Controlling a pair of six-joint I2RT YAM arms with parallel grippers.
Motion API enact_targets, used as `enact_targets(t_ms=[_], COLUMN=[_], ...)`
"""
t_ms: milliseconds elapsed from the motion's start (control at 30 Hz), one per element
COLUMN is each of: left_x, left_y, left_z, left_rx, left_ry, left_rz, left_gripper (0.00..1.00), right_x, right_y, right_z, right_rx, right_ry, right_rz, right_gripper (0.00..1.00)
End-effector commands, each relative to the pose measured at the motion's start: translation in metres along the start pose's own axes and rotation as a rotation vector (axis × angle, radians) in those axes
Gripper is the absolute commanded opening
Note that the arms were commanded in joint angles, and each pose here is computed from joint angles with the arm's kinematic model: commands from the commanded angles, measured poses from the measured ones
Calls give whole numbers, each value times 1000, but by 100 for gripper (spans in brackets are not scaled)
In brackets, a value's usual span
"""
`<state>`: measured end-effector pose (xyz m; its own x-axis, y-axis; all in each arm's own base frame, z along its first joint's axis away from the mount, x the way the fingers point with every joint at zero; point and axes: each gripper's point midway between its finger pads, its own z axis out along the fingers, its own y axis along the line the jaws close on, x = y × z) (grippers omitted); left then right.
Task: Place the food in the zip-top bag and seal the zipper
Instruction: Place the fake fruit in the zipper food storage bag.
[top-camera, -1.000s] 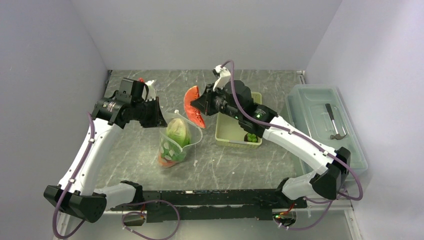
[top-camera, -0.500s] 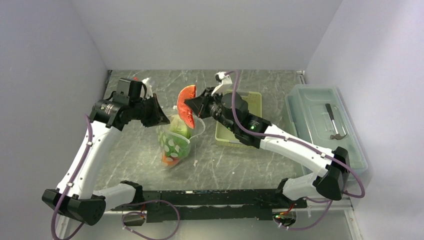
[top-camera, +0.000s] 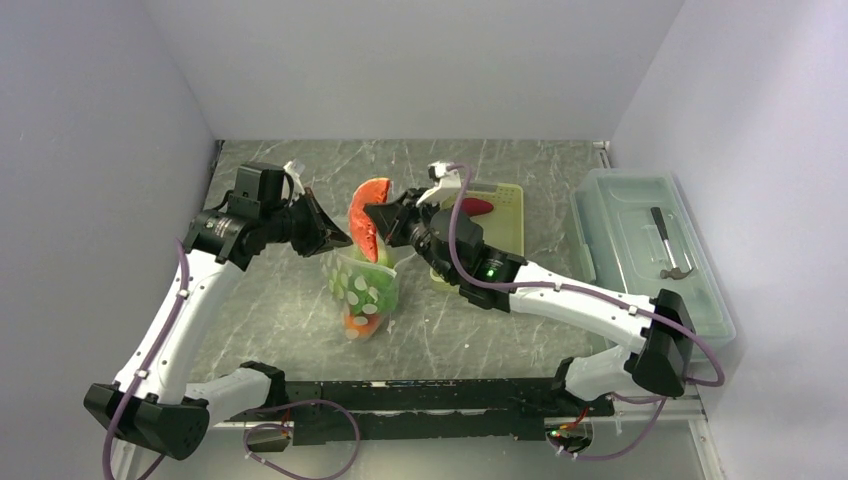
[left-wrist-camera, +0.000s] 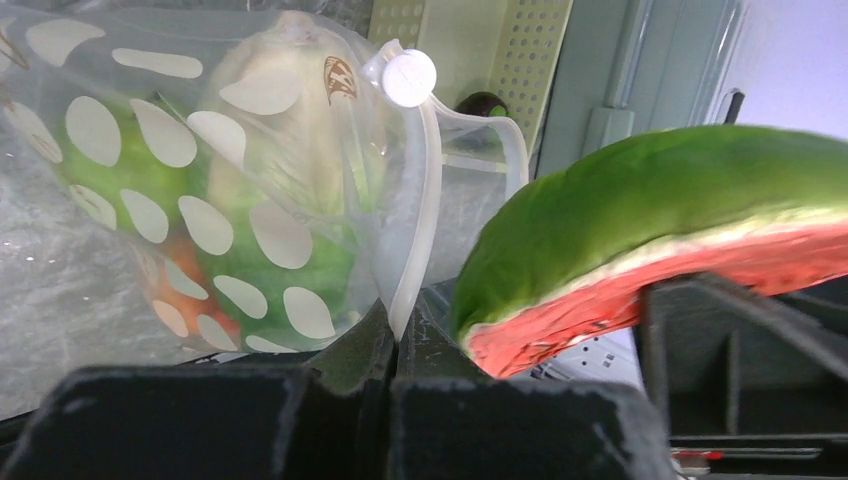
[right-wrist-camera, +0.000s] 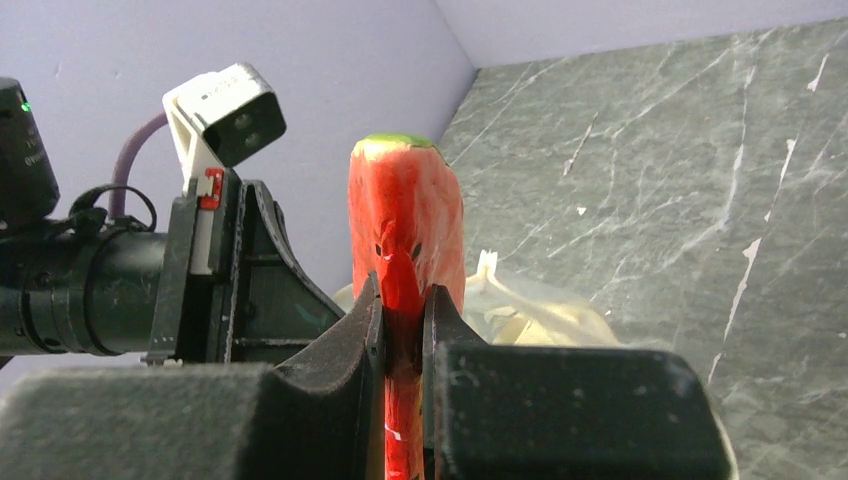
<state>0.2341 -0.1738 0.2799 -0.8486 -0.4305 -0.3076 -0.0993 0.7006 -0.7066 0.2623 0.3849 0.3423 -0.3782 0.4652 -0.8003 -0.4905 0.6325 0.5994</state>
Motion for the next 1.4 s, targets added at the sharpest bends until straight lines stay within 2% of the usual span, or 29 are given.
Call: enact_targets(t_ms=[0,367,600,1200,1233,1367], left_x=[-11,-13,-11,-9,-9,-9], left_y=[-24,-15,-10,-9,-9,-11], left_z=[-8,-7,-9,-5,-5,-7], left_rx=[98,43,20,27,28,34], left_ry=[-48,-68,-75,-59,-57,-56], left_rz=[-41,-113,-121,-111,-110,-103], left_gripper=[0,0,0,0,0,0], right_x=[-2,39,47,84,85,87], right_y=[2,-13,-37,-3,-2,1], right_z=[2,9,11,28,28,29], right_rx=[28,143,278,133,125,114], right_ry=[-80,-56,-78,83,88,104], right_rz=[60,125,124,167,164,159], right_gripper=[0,0,0,0,3,34])
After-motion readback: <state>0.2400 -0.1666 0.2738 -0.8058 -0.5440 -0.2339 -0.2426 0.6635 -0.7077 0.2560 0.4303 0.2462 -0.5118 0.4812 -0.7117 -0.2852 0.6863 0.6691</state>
